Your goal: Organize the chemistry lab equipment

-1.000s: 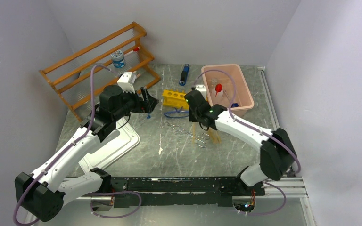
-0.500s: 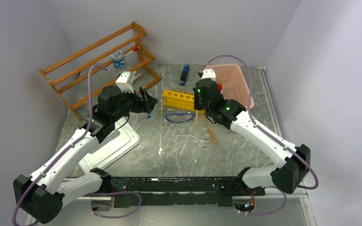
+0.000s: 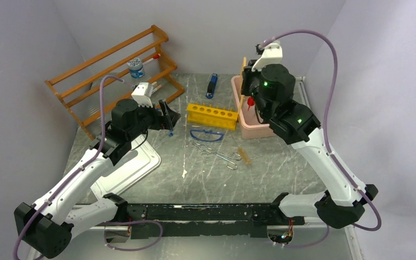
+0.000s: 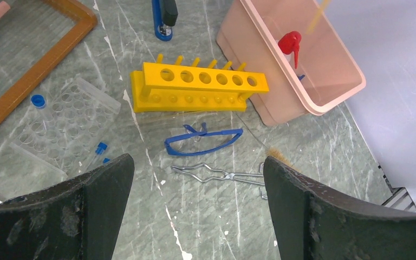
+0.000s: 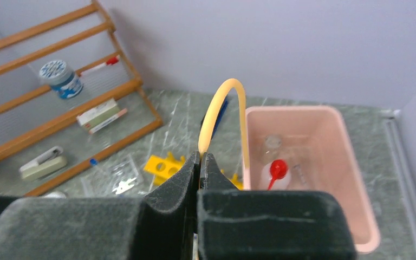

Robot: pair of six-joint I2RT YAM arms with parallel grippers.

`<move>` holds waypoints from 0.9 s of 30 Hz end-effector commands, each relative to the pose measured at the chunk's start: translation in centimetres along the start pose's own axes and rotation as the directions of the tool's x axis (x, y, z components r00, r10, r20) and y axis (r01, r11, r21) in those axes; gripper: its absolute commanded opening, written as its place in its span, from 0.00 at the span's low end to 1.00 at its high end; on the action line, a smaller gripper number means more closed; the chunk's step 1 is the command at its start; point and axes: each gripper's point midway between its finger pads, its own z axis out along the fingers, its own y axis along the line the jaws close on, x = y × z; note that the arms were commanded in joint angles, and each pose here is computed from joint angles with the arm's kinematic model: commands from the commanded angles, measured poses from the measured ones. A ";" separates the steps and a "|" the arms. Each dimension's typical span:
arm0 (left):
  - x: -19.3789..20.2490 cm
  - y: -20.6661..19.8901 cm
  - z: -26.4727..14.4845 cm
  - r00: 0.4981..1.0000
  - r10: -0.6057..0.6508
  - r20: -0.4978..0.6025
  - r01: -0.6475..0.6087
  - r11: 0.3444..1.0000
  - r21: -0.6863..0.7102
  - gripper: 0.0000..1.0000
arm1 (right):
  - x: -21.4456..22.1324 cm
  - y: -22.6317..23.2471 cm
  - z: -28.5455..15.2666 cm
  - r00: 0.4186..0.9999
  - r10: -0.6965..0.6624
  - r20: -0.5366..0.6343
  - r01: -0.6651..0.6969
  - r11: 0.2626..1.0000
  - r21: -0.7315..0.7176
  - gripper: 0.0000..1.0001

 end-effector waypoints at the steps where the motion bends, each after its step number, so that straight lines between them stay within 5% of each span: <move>1: -0.4 0.3 -0.3 1.000 -0.003 0.017 0.003 1.000 -0.016 0.92 | -3.3 -3.2 -0.6 0.993 -0.100 0.062 0.090 0.985 0.147 0.00; 7: -0.6 0.3 -0.4 1.000 -0.001 0.019 0.001 1.000 -0.016 0.92 | -2.2 -6.3 0.5 0.987 -0.162 0.022 0.151 0.954 0.261 0.00; 19: -0.6 0.0 -0.1 1.000 -0.006 0.012 0.006 1.000 -0.006 0.92 | 5.7 -10.8 4.9 0.997 -0.038 -0.063 0.049 0.981 0.190 0.00; 27: -0.7 0.2 0.1 1.000 0.001 0.008 -0.001 1.000 -0.016 0.92 | 12.4 -13.7 7.0 0.989 -0.009 -0.151 0.053 0.955 0.291 0.00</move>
